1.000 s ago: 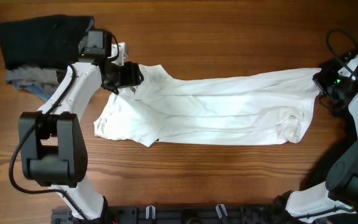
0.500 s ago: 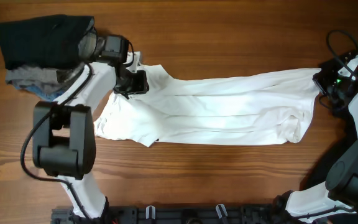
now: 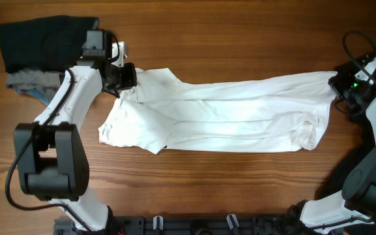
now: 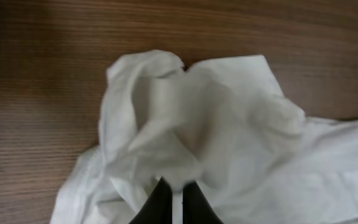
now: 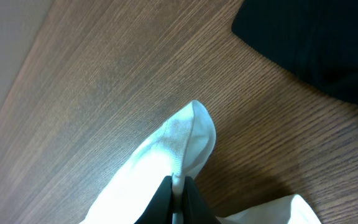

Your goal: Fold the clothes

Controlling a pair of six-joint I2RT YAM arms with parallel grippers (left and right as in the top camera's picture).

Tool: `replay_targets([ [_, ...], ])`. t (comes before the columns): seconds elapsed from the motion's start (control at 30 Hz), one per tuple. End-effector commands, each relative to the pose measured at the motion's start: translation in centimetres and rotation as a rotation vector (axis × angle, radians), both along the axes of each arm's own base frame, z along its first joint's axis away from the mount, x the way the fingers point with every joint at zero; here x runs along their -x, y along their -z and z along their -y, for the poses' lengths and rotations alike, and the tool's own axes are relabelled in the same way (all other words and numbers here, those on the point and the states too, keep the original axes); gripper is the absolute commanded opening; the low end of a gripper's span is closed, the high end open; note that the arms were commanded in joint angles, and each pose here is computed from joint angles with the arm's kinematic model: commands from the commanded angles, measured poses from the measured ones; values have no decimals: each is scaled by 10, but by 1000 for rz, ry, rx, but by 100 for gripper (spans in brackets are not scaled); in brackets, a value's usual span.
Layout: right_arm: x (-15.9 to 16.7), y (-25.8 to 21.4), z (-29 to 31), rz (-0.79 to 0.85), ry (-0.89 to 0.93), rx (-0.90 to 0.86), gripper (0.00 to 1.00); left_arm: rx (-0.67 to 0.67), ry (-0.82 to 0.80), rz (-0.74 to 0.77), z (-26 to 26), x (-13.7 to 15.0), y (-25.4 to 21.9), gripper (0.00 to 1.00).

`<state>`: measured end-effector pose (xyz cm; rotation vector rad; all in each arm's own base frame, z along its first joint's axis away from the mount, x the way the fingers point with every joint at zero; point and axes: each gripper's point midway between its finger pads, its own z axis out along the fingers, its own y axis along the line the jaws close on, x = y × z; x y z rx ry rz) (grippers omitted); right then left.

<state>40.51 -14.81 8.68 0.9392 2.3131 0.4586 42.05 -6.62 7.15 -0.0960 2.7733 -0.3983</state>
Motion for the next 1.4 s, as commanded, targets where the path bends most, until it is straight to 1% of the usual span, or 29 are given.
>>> replay_targets([
  [0.0, 2, -5, 5, 5, 17, 14, 5, -6, 167, 12, 32, 9, -3, 22],
  [0.03, 2, -5, 5, 5, 16, 14, 5, -48, 175, 6, 35, 11, 1, 33],
  [0.07, 2, -5, 5, 5, 17, 14, 5, -70, 187, 1, 38, 13, 3, 37],
  [0.13, 1, -5, 5, 6, 17, 15, 6, -124, 200, -27, 41, 20, 10, 40],
  [0.2, 2, -5, 5, 5, 17, 14, 6, -178, 192, -52, 34, 24, 17, 39],
  [0.23, 2, -5, 5, 5, 17, 14, 6, -182, 192, -63, 33, 25, 20, 40],
  [0.43, 2, -5, 5, 5, 17, 14, 6, -184, 203, -127, 35, 28, 50, 40],
  [0.53, 2, -5, 5, 5, 17, 14, 6, -168, 221, -157, 42, 32, 61, 39],
  [0.63, 2, -5, 5, 6, 16, 15, 6, -165, 222, -141, 43, 28, 61, 38],
  [0.67, 2, -5, 5, 5, 16, 15, 6, -164, 220, -125, 44, 25, 60, 35],
  [0.73, 1, -5, 5, 6, 16, 14, 6, -160, 217, -92, 46, 18, 56, 35],
  [0.87, 2, -5, 5, 6, 17, 14, 6, -148, 201, -12, 49, 0, 48, 37],
  [0.93, 2, -5, 5, 6, 17, 14, 6, -147, 200, -5, 50, -2, 49, 38],
  [1.0, 1, -5, 5, 6, 17, 14, 6, -148, 202, -19, 50, -1, 55, 33],
  [1.03, 1, -5, 5, 6, 17, 15, 6, -148, 204, -27, 51, 0, 58, 25],
  [1.07, 2, -5, 5, 6, 17, 14, 6, -149, 207, -36, 51, 1, 61, 20],
  [1.13, 1, -5, 5, 6, 17, 15, 6, -101, 228, -52, 61, 6, 62, 6],
  [1.17, 2, -5, 5, 6, 17, 15, 6, -86, 232, -53, 63, 7, 62, 4],
  [1.23, 2, -5, 5, 5, 17, 14, 6, -80, 210, -45, 63, 5, 56, 4],
  [1.3, 2, -4, 4, 2, 16, 12, 6, -83, 198, -10, 60, 1, 41, 4],
  [1.37, 3, -4, 4, -1, 16, 11, 5, -130, 131, 50, 42, -5, 12, 4],
])
